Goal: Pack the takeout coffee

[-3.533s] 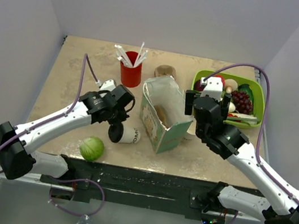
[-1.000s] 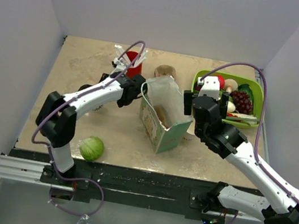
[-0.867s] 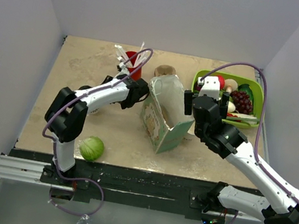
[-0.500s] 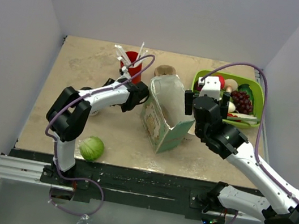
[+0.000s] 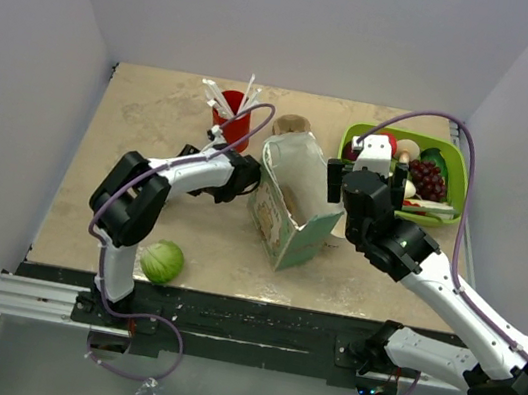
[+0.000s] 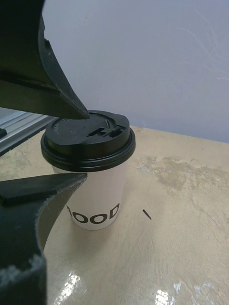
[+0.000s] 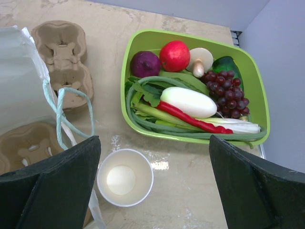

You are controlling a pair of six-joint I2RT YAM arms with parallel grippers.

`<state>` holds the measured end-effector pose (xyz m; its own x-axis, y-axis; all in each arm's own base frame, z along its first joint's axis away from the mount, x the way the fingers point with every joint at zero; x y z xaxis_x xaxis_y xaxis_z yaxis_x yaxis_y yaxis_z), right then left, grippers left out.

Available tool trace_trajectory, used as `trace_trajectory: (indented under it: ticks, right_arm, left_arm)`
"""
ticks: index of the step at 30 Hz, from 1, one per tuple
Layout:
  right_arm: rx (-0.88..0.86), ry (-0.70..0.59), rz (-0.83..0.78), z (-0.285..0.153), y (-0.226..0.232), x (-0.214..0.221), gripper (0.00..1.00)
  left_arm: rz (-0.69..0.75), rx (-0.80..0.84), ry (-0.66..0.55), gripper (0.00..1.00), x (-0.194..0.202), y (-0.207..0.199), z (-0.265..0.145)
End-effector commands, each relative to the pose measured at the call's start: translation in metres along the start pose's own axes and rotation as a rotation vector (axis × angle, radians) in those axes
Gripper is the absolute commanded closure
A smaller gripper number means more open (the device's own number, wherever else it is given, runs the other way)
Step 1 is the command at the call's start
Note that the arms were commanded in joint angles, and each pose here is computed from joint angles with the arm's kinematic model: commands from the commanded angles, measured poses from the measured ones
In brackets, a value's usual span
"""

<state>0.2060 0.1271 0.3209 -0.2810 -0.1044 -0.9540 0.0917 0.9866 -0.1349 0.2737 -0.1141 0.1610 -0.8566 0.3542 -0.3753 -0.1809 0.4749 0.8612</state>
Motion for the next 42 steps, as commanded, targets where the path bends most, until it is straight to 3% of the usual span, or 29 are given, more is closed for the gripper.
trace_trajectory:
  ticks: [1,8,10,13,15,19,24,25,29,31,36,42]
  right_arm:
    - [0.027,-0.035,0.040,-0.001,-0.003,-0.006,0.03]
    - [0.031,-0.032,0.035,-0.001,-0.003,-0.006,0.03]
    - [0.033,-0.031,0.034,-0.001,-0.002,-0.005,0.03]
    - [0.034,-0.033,0.035,-0.001,-0.003,-0.006,0.03]
    - [0.035,-0.034,0.033,-0.001,-0.003,-0.006,0.03]
    - [0.036,-0.031,0.031,0.000,-0.003,-0.005,0.03]
    - [0.037,-0.032,0.025,0.000,-0.003,-0.006,0.03]
    - [0.037,-0.033,0.026,0.000,-0.003,-0.006,0.03]
    - [0.028,-0.025,0.017,0.002,0.000,-0.003,0.02]
    - [0.029,-0.020,0.010,0.003,0.001,-0.003,0.02]
    - [0.023,-0.012,0.003,0.004,0.003,-0.002,0.02]
    - [0.029,-0.012,-0.003,0.004,0.003,-0.003,0.02]
  left_arm:
    - [-0.109,0.003,-0.034,0.46,-0.007,0.012,-0.010]
    - [-0.223,0.166,-0.055,0.30,-0.018,0.031,-0.036]
    - [-0.306,0.232,-0.069,0.22,-0.023,0.044,-0.043]
    - [-0.429,0.370,-0.063,0.16,-0.028,0.062,-0.050]
    - [-0.484,0.497,-0.061,0.01,-0.029,0.065,-0.053]
    - [-0.697,0.677,0.013,0.00,-0.019,0.096,-0.043]
    - [-0.911,0.714,0.126,0.00,0.019,0.104,-0.037]
    - [-0.951,0.772,0.085,0.00,0.024,0.113,-0.043]
    - [-0.891,1.129,-0.145,0.00,0.032,0.082,-0.054]
    - [-0.863,1.231,-0.166,0.00,0.032,0.067,-0.057]
    - [-0.815,1.186,-0.126,0.00,0.026,0.027,-0.039]
    - [-0.851,1.020,-0.168,0.00,0.013,0.014,-0.015]
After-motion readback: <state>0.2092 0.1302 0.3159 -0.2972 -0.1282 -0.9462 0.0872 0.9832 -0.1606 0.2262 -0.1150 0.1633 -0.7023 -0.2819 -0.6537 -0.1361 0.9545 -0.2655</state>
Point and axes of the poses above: each gripper's point midway between its finger pads, its own z axis out along the fingers, its own y axis along the line the jaws close on, x = y × z, the point moved 9 cm from there along -z, back along the fingers, and after that the axes turned 5 degrees about z, right-handed, at the moved point
